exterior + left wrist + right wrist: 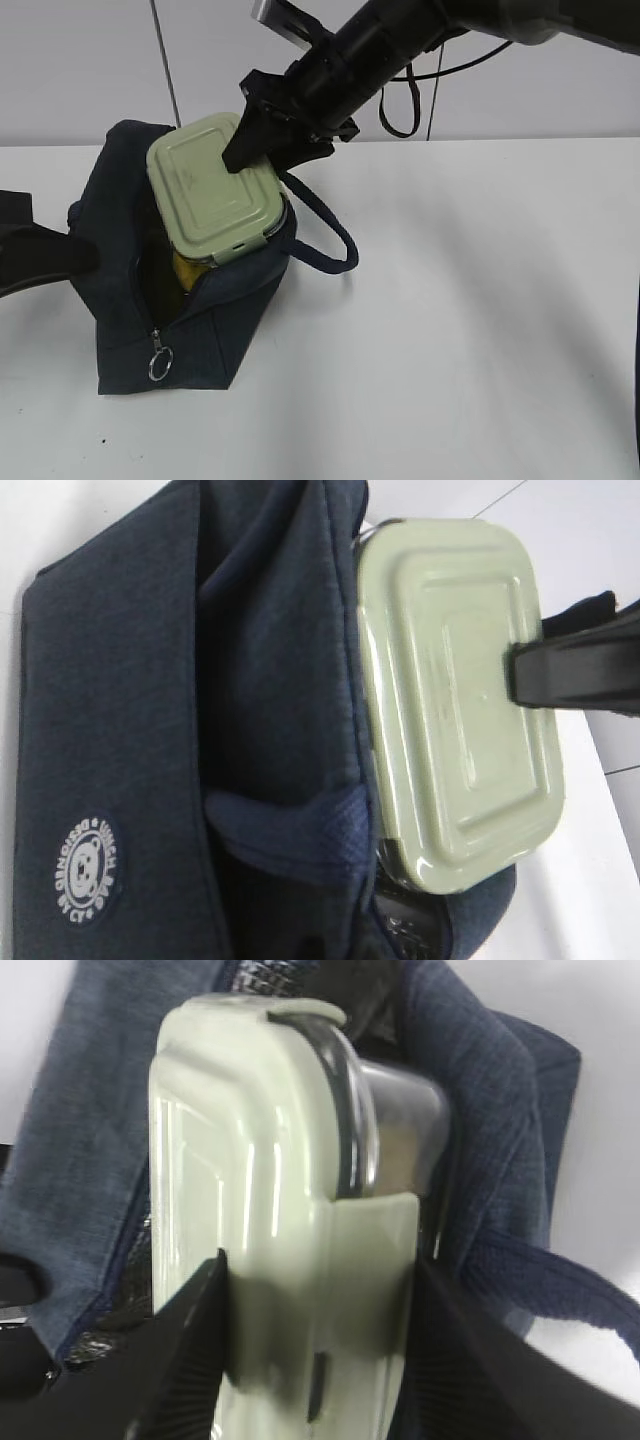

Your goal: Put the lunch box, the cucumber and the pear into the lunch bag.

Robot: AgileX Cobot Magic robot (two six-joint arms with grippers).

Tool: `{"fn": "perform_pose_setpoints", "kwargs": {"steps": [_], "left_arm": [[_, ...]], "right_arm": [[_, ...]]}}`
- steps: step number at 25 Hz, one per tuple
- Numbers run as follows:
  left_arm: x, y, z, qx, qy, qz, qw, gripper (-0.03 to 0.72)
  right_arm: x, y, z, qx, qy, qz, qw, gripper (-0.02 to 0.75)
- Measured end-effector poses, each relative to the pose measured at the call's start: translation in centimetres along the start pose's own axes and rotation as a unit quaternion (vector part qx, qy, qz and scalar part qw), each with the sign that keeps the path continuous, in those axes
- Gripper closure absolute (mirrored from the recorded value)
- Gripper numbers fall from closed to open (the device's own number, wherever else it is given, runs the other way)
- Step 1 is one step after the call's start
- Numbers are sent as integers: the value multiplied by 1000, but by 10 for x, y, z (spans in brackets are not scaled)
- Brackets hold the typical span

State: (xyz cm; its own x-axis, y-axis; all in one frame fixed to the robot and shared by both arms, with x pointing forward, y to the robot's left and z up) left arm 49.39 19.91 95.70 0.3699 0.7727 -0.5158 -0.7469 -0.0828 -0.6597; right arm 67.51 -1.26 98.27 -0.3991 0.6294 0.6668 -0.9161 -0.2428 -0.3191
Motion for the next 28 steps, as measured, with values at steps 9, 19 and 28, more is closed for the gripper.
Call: {"fn": "perform_pose_setpoints", "kwargs": {"steps": [9,19,28], "left_arm": [[0,0,0,-1,0,1,1000,703],[1,-1,0,-3,-4,1,1000,703],[1,-1,0,-2,-4,1,1000,703]], "right_arm": [[-2,11,-29,30,12,-40,999,342],[21,12,-61,14,6,-21,1000,229],[44,-9,-26,-7,7,23,1000,149]]}}
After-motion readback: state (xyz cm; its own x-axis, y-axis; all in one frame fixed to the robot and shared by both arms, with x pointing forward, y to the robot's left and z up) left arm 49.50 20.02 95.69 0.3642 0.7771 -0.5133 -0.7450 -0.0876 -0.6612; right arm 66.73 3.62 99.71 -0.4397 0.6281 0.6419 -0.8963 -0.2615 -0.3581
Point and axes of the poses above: a point on each arm's last joint axis where the gripper is mounted, z pointing back along that axis away from the gripper, x along the wrist's bending axis when the last joint is at zero, y = z × x, the point moved 8 cm from there along -z, pointing out along that axis toward the gripper, and after that the axes turned 12 degrees about -z, right-handed, at the moved point
